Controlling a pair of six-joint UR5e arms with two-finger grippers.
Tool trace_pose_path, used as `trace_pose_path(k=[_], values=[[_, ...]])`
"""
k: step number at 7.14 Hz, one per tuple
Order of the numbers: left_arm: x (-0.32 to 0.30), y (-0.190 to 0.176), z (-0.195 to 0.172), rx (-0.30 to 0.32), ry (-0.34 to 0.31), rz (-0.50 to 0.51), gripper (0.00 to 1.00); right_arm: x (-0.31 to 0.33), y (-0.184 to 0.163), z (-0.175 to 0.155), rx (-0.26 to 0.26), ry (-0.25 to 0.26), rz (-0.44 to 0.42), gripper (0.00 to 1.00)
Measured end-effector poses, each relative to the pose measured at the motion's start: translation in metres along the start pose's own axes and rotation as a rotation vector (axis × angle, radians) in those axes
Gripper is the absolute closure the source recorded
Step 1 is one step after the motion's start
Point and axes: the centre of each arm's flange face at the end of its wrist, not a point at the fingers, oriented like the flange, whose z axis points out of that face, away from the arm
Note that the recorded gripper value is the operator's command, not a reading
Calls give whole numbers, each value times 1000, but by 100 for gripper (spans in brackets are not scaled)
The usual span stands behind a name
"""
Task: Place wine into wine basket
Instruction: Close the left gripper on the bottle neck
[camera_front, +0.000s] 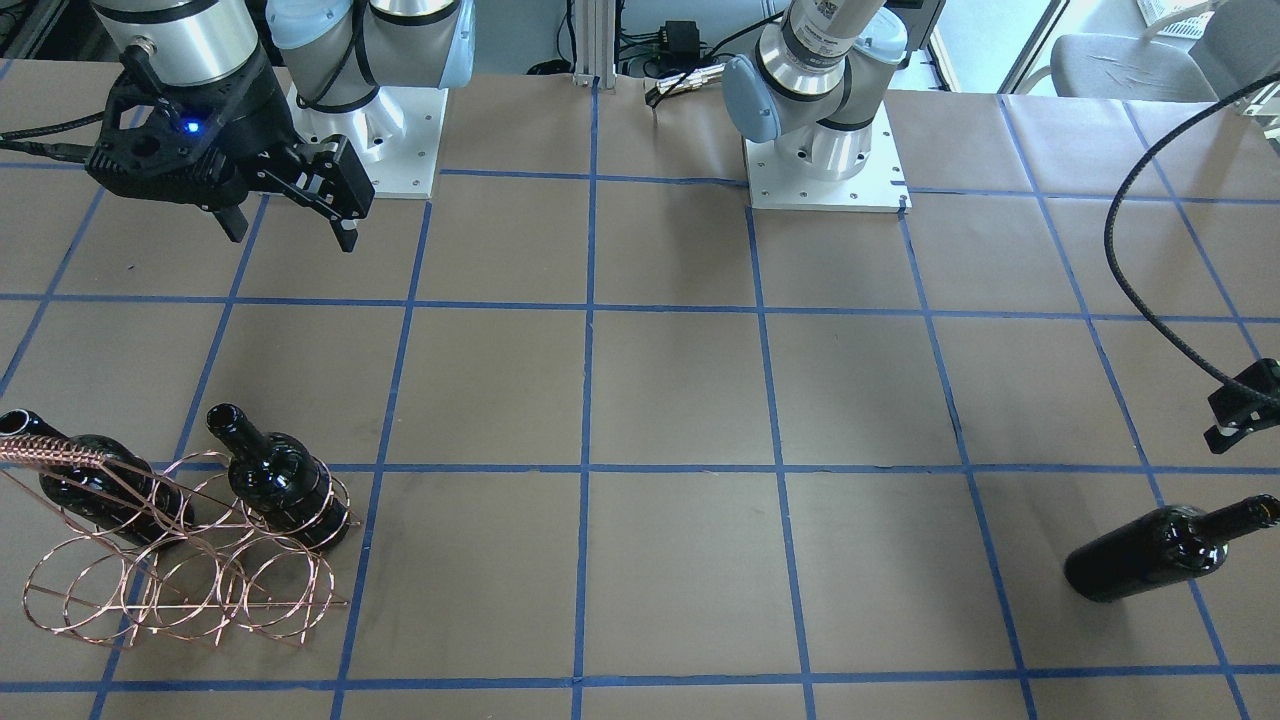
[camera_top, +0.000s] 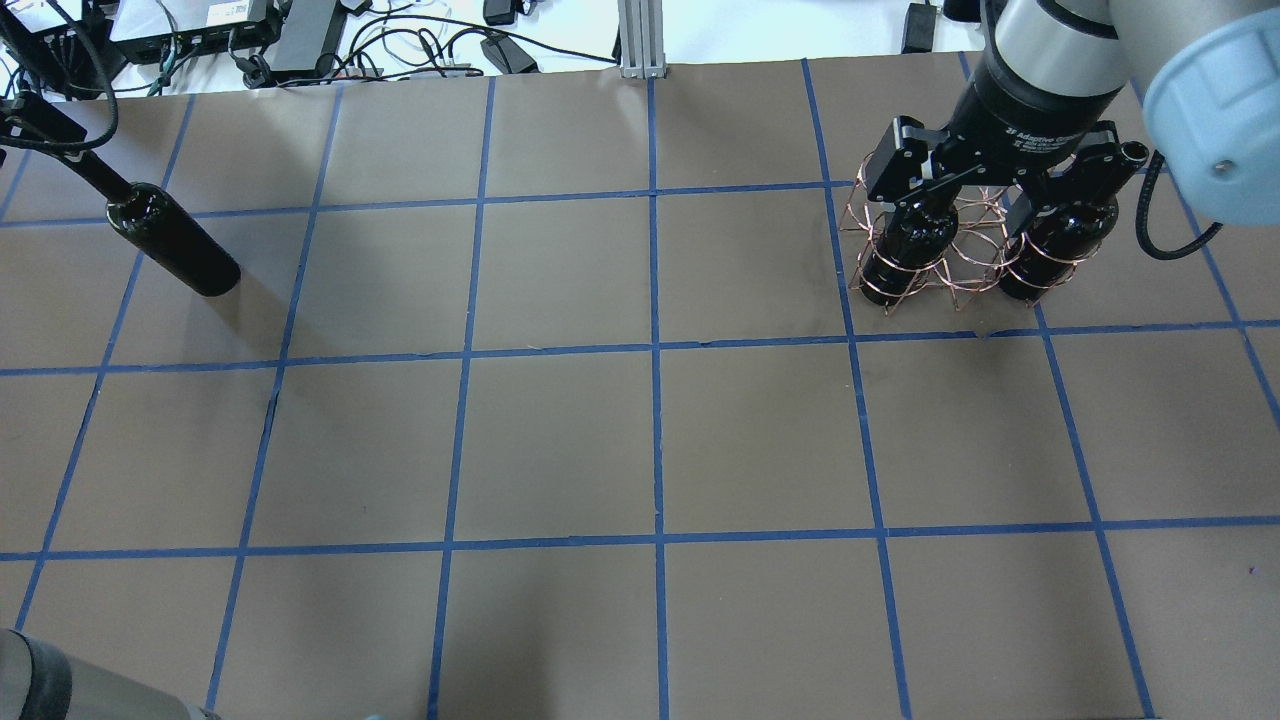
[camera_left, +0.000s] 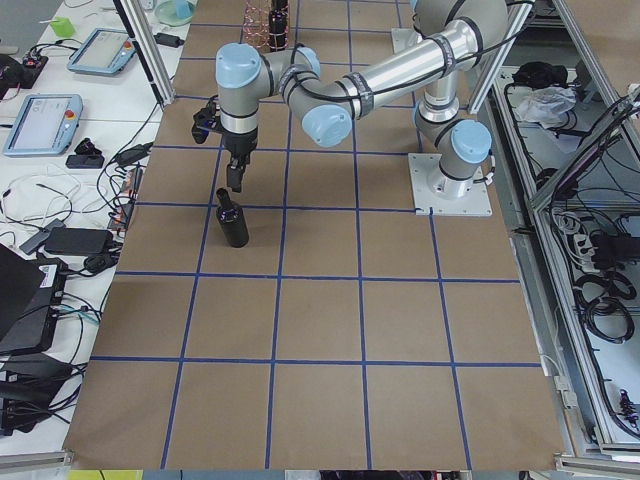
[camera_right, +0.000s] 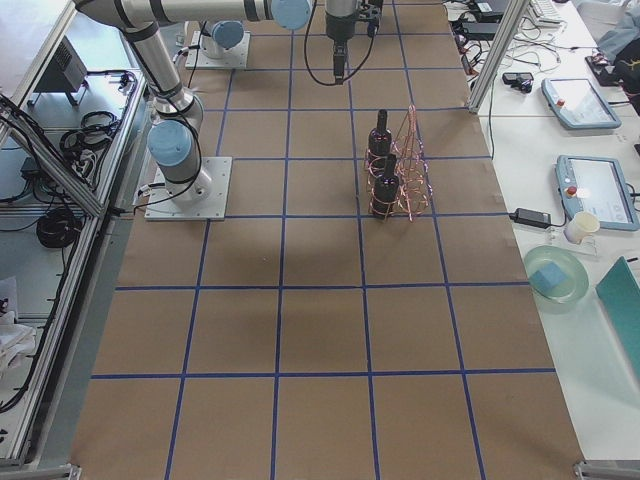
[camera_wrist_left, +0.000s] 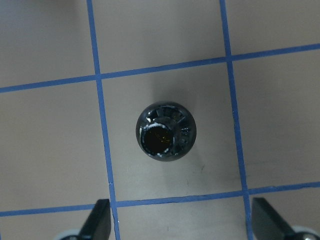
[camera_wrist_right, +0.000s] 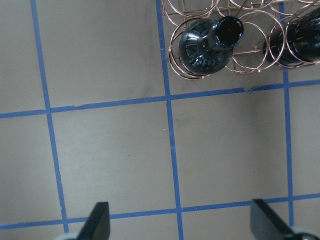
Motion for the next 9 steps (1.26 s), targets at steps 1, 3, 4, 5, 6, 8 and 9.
trace_pose_path(k=[1, 3, 4, 5, 6, 8, 9], values=[[-6, -9, 13, 3, 17, -31, 0, 0, 0, 0, 0, 0, 0, 0], [-12, -20, 39, 14, 42, -73, 2, 0, 0, 0, 1, 0, 0, 0], [-13, -23, 48, 15, 55, -96, 6, 0, 0, 0, 1, -1, 0, 0], [-13, -24, 53, 18, 68, -110, 14, 0, 0, 0, 1, -1, 0, 0], [-13, -25, 56, 19, 75, -116, 22, 0, 0, 0, 1, -1, 0, 0], [-13, -26, 59, 14, 75, -114, 22, 0, 0, 0, 1, -1, 0, 0], [-14, -26, 61, 17, 73, -110, 22, 0, 0, 0, 1, -1, 0, 0]])
